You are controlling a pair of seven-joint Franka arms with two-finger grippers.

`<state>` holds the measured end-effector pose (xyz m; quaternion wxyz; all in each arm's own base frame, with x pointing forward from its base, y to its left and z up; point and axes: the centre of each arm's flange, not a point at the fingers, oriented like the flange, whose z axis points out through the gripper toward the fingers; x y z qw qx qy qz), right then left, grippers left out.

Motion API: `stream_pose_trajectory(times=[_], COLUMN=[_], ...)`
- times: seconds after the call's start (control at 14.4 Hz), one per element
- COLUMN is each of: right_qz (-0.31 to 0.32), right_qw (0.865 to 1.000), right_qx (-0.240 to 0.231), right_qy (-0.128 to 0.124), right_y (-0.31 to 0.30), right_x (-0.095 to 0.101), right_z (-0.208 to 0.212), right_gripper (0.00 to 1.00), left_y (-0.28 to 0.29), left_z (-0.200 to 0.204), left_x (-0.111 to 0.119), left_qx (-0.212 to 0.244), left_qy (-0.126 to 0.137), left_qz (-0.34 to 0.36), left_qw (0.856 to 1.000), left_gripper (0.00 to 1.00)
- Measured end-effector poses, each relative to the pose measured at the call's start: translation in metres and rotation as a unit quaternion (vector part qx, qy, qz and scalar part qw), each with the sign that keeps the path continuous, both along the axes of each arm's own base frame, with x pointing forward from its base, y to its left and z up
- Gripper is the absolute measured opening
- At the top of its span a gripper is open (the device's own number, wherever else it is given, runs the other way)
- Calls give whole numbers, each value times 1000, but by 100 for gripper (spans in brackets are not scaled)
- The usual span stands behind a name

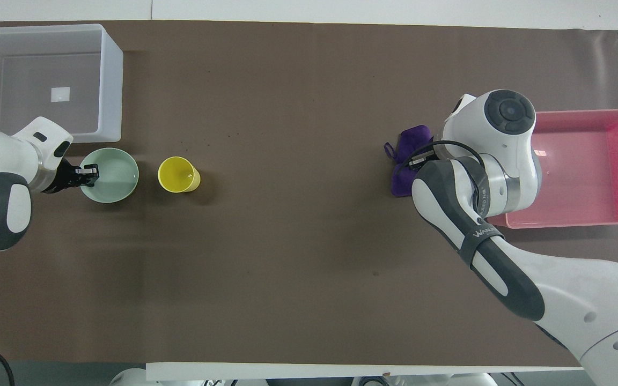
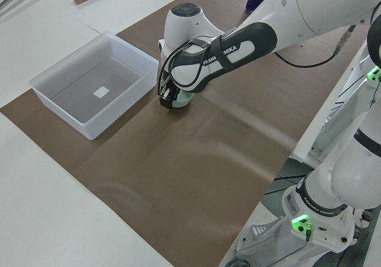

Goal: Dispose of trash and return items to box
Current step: 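Place the bowl in the box while the right gripper drops the cloth in the tray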

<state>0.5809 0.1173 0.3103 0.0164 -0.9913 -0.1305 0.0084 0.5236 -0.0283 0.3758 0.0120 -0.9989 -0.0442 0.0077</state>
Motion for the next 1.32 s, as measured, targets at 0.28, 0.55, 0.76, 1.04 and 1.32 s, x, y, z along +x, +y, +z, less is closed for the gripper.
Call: stream_pose_trajectory(times=[0.28,0.55,0.76,1.04,1.32], right_qz=[-11,-36,-80,-100,-104], right_qw=[1000,999,997,995,994], right_qx=[1,6,9,7,-11], right_qy=[20,17,6,-2,5], right_y=[-16,-53,-107,-179,-240], right_x=[8,-6,-23,-36,-48], right_z=[80,185,227,242,225], right_gripper=[9,9,9,9,9], left_y=[4,15,52,96,104], left_z=[92,149,129,33,-29], left_x=[-5,24,97,166,185], left_qx=[2,-13,-26,-23,-18], left_qy=[8,-38,-53,-83,-97], left_qz=[5,27,66,101,110], left_qw=[1000,999,996,991,989], left_gripper=[4,4,4,4,9])
